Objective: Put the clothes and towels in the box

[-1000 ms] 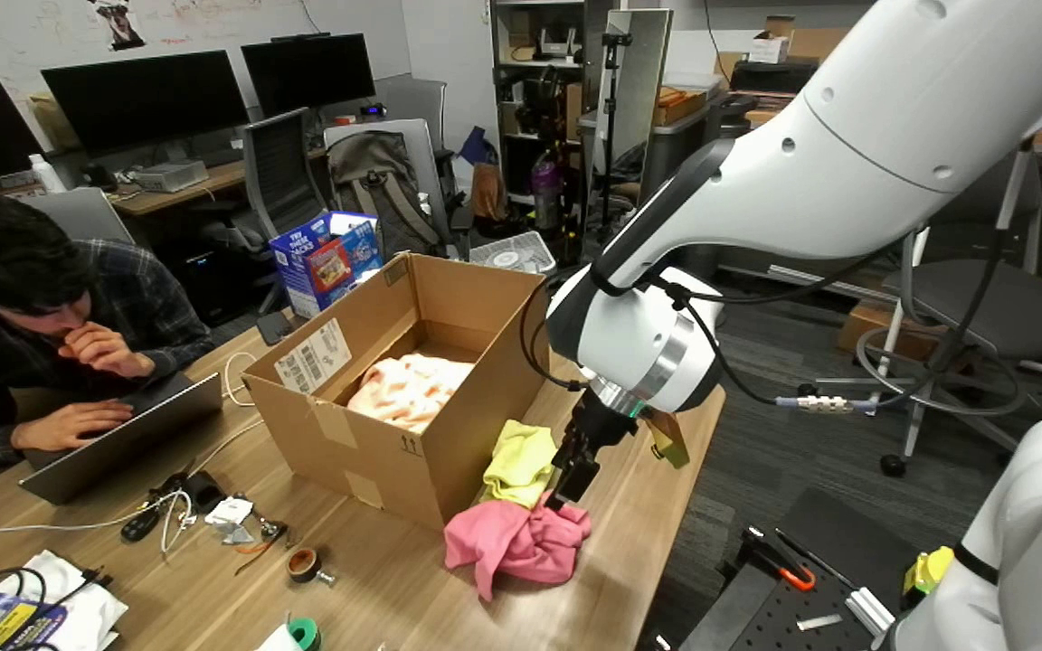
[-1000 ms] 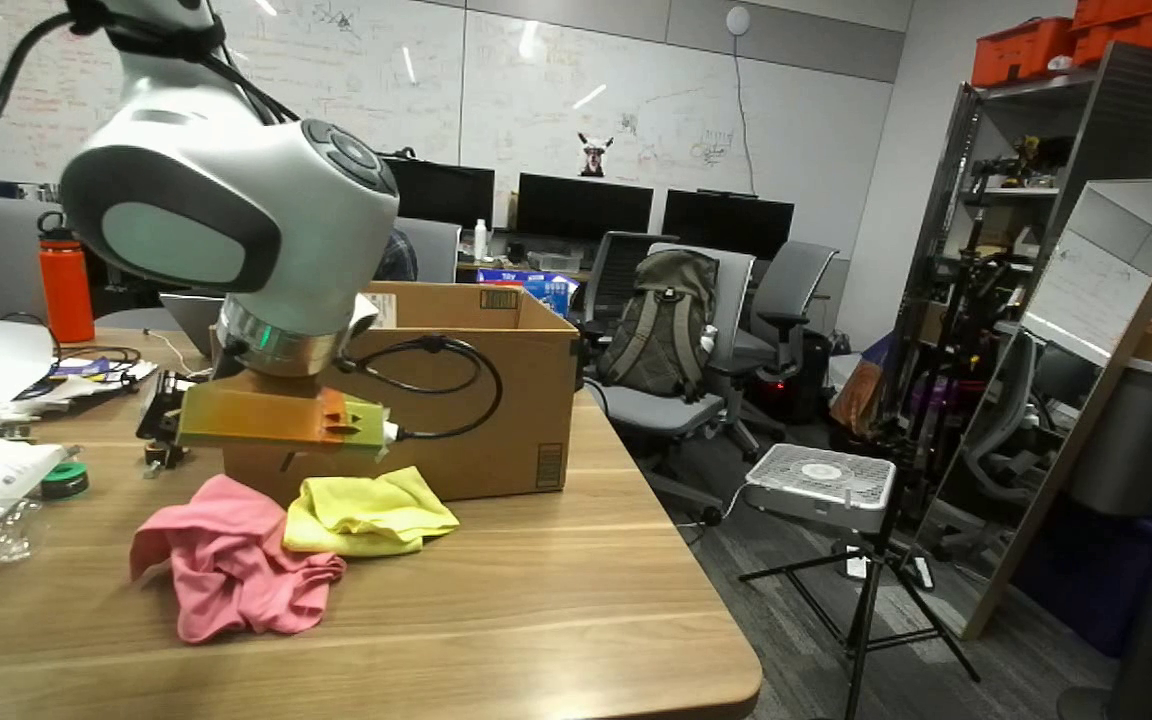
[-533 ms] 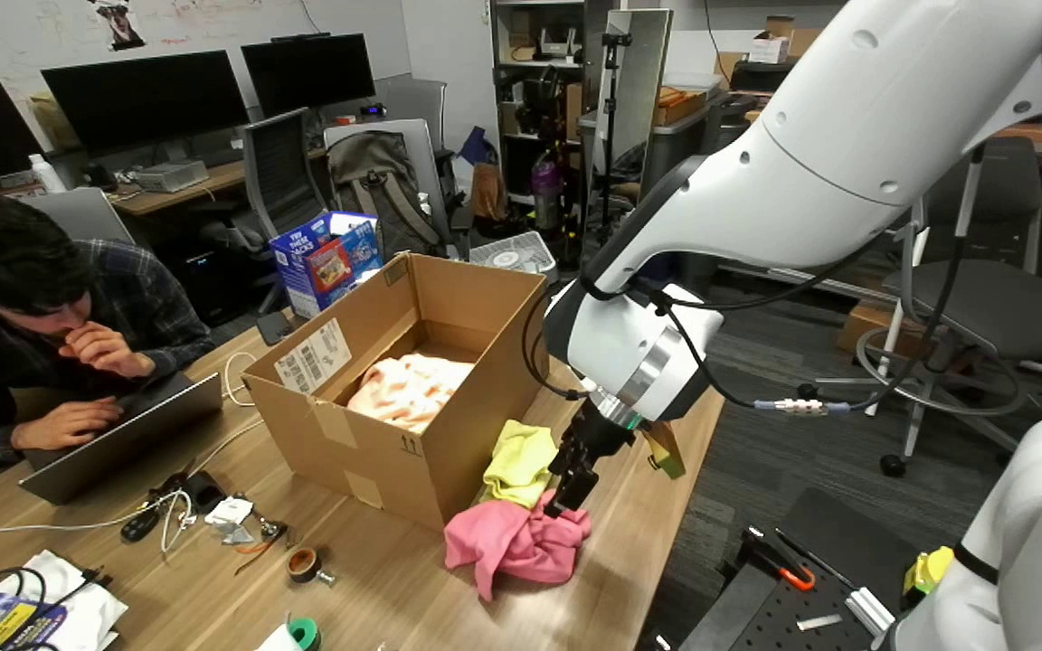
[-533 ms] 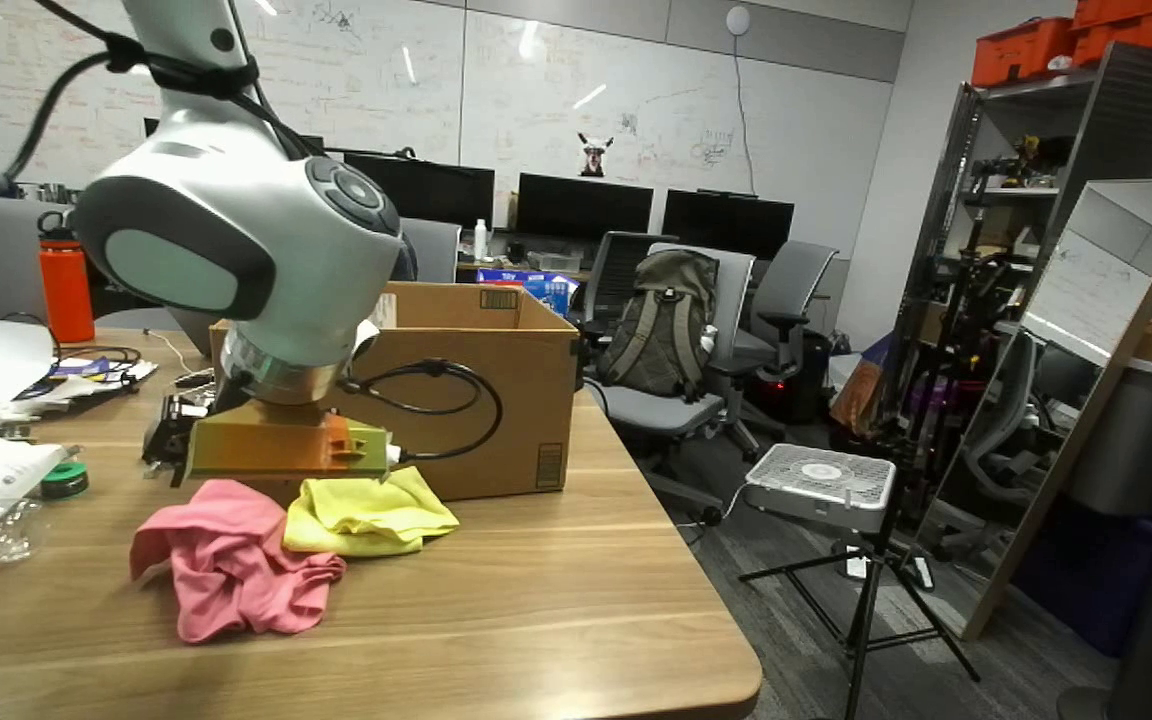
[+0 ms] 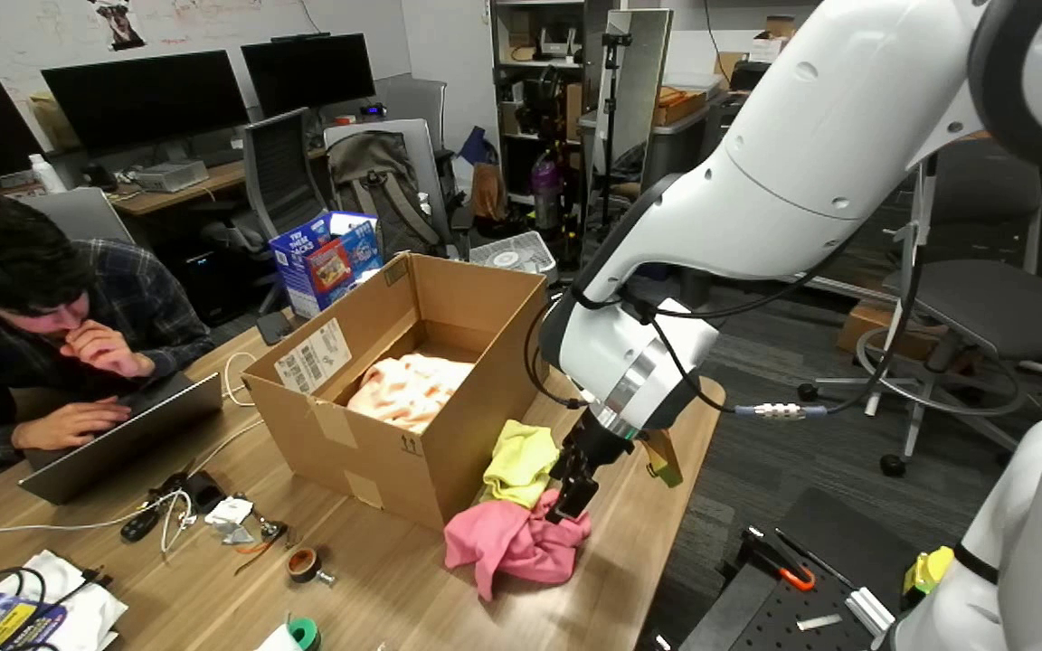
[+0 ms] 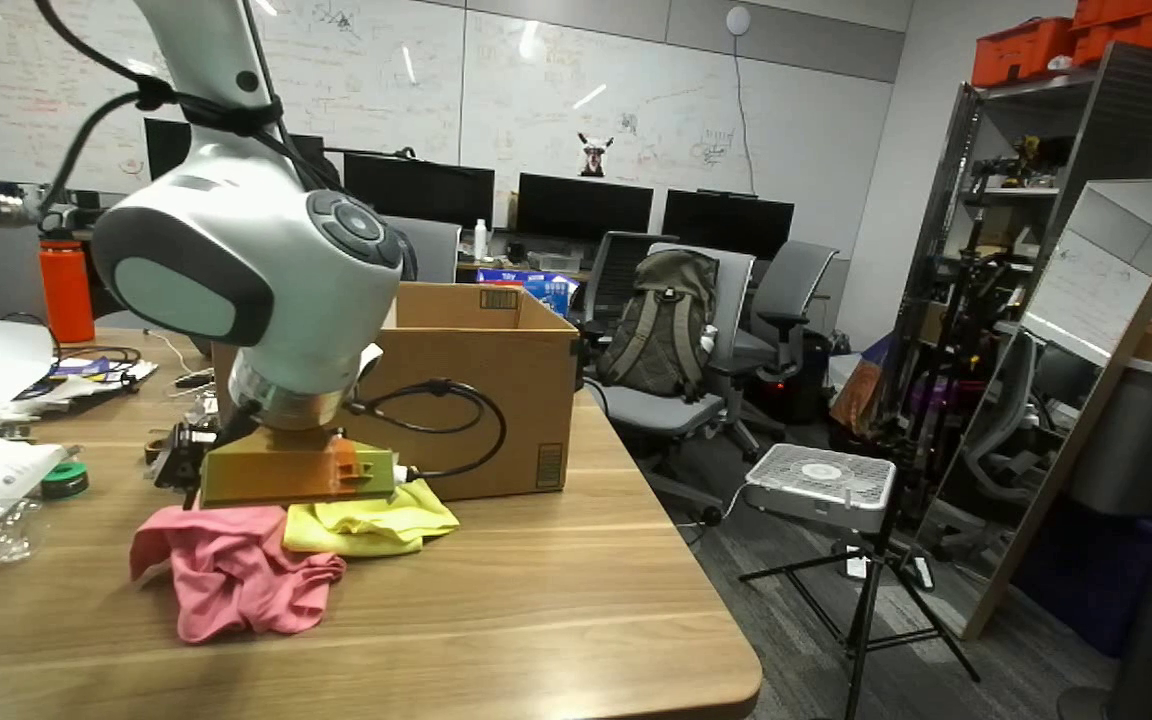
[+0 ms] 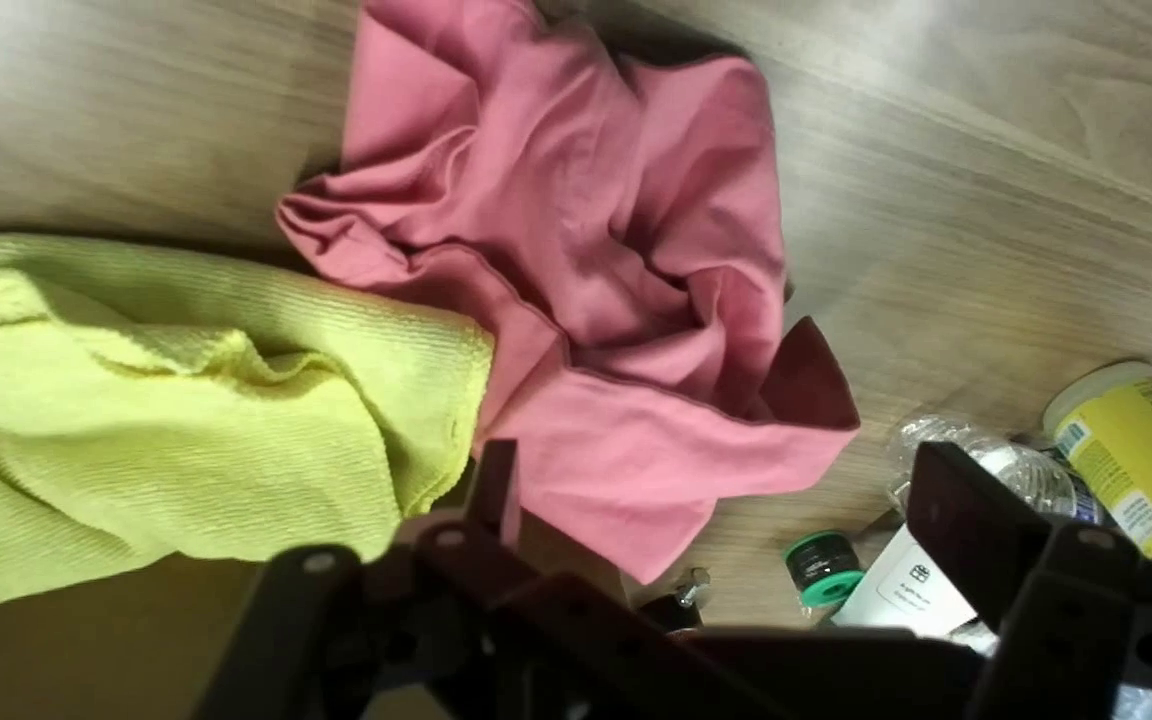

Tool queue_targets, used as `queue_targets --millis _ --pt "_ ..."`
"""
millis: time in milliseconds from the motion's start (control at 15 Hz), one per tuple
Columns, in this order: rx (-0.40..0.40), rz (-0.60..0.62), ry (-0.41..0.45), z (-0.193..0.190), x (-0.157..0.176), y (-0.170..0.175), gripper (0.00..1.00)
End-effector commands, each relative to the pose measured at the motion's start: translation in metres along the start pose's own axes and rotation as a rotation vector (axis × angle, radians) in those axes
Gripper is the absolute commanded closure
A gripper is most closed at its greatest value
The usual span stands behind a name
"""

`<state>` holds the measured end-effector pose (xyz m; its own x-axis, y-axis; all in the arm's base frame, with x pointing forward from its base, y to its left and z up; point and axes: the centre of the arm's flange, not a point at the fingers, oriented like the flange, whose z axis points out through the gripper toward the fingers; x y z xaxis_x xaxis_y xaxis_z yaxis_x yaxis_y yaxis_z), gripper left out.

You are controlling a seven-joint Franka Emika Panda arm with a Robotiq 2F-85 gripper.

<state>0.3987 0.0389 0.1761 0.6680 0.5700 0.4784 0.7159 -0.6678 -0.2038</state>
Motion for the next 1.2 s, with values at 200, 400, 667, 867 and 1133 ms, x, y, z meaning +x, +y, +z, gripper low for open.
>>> queue_targets --millis 200,400,667,867,1133 --pt "-0.055 -0.023 -0.008 0.024 -0.005 0.008 0.0" --pt "-0.065 -0.019 -0.015 0.035 -0.006 0.01 0.0" --pt "-0.073 -0.024 -0.029 0.052 -0.011 0.009 0.0" --pt "-0.069 -0.032 -0.043 0.065 -0.017 0.004 0.0" --pt "-0.051 -0.035 -0.053 0.078 -0.023 -0.002 0.0"
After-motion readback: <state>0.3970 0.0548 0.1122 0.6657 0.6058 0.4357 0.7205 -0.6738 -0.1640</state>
